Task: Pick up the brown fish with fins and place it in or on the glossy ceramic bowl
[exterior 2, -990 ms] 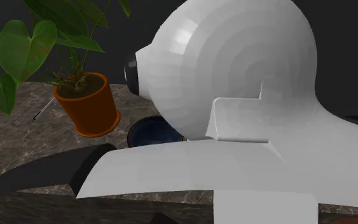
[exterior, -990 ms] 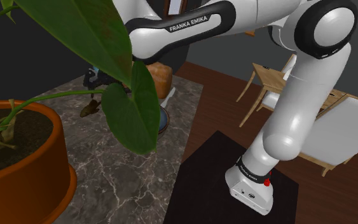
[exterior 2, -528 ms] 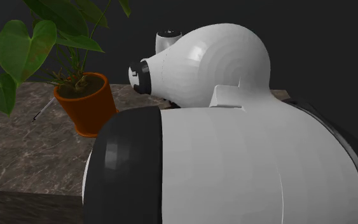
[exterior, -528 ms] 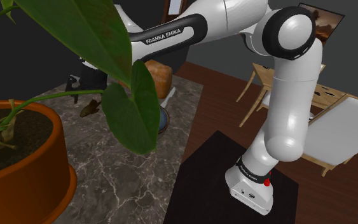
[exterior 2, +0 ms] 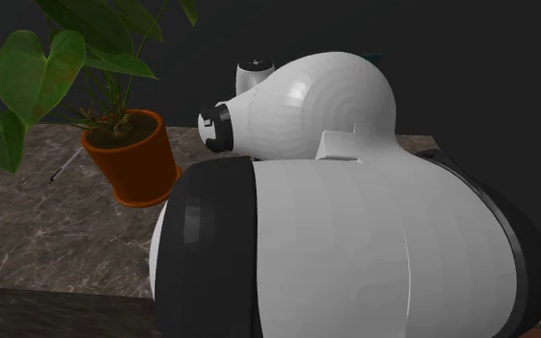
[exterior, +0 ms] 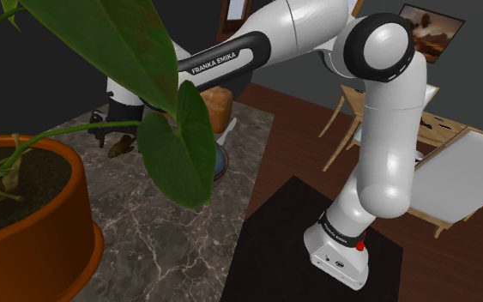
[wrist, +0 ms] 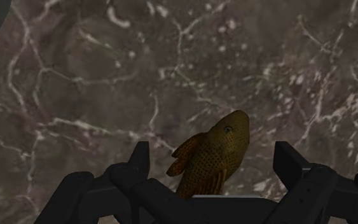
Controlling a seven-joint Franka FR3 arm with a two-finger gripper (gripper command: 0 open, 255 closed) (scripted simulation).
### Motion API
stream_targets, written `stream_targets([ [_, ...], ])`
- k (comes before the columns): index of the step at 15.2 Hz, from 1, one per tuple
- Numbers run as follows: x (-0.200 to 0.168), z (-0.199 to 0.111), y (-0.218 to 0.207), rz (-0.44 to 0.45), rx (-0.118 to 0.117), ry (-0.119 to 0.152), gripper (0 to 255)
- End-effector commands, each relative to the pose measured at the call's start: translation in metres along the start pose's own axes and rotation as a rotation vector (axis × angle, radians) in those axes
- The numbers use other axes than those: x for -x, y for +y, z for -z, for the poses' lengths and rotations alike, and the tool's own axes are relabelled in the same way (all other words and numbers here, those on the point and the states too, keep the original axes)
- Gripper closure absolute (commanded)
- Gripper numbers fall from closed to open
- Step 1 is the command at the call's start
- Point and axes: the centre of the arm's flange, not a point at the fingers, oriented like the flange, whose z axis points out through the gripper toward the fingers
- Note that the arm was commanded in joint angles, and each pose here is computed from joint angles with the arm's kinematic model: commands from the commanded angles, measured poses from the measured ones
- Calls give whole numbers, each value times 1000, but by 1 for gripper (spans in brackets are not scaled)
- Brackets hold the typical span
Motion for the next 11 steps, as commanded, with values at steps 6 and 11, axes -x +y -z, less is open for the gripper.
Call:
stream_targets([
  [6, 0, 0, 0, 0, 0, 0, 255],
  [11, 0, 0, 0, 0, 0, 0, 255],
])
